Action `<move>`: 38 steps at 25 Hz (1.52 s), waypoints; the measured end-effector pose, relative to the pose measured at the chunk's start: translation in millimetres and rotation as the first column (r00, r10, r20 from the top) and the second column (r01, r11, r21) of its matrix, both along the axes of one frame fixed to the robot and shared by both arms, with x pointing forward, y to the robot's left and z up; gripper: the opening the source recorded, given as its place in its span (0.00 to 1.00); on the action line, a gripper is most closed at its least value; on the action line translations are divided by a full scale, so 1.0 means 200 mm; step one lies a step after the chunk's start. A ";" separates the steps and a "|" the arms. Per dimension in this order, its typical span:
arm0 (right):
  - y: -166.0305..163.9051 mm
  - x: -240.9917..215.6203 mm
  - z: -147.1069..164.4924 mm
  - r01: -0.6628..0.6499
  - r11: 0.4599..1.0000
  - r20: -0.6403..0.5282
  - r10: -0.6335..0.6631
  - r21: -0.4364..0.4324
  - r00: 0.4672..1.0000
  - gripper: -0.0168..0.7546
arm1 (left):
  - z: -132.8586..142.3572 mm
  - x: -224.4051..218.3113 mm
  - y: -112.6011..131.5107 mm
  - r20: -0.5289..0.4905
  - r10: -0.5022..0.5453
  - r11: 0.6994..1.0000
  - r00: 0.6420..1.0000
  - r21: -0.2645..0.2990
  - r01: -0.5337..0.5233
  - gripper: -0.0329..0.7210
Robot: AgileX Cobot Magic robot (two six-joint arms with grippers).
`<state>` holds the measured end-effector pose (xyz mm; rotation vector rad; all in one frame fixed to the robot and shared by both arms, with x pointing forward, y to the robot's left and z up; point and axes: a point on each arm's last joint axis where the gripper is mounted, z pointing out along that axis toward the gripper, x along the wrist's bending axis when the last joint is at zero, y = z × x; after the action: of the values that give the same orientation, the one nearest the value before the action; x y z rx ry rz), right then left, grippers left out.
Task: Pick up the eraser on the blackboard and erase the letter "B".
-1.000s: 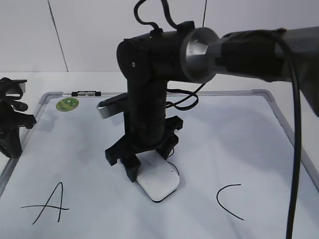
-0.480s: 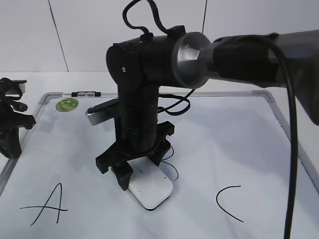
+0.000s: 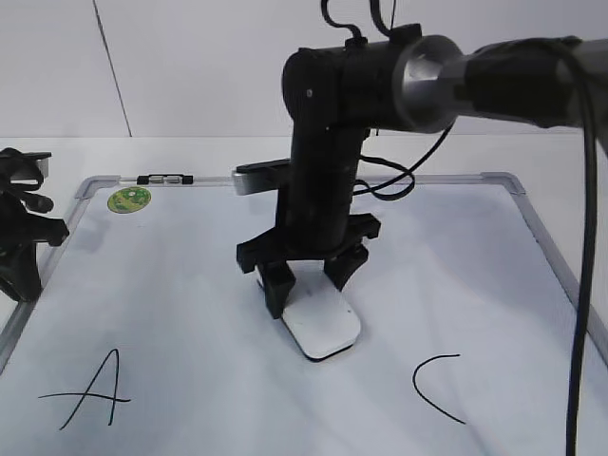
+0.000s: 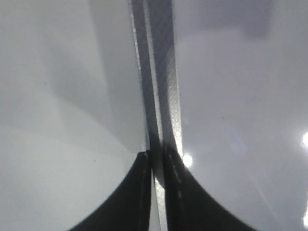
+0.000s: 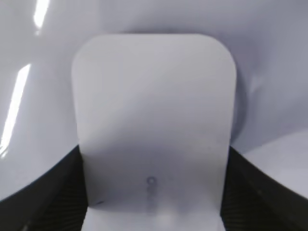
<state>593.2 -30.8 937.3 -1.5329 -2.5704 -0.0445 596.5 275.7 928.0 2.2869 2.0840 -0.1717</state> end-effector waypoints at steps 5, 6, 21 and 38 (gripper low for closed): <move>-0.16 0.10 0.00 0.060 0.995 0.050 -0.056 -0.076 0.997 0.71 | 0.00 0.00 0.00 0.000 0.003 1.000 1.000 -0.001 -0.003 0.09; -0.19 0.12 -0.01 0.077 0.994 0.054 -0.072 -0.083 0.996 0.71 | 0.00 0.00 0.00 0.000 0.004 1.000 1.000 -0.001 -0.004 0.09; -0.38 0.23 -0.01 0.174 0.978 0.084 -0.165 -0.113 0.983 0.71 | 0.00 0.00 0.00 -0.001 0.009 1.000 1.000 -0.006 -0.009 0.09; 0.16 -0.12 -0.01 -0.157 0.985 0.088 0.163 -0.074 0.983 0.71 | 0.00 0.00 0.00 -0.010 0.006 1.000 1.000 -0.003 -0.006 0.09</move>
<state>569.1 1.5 936.1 -1.3705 -2.7879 -0.0128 595.7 275.5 928.1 2.2830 2.0940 -0.1863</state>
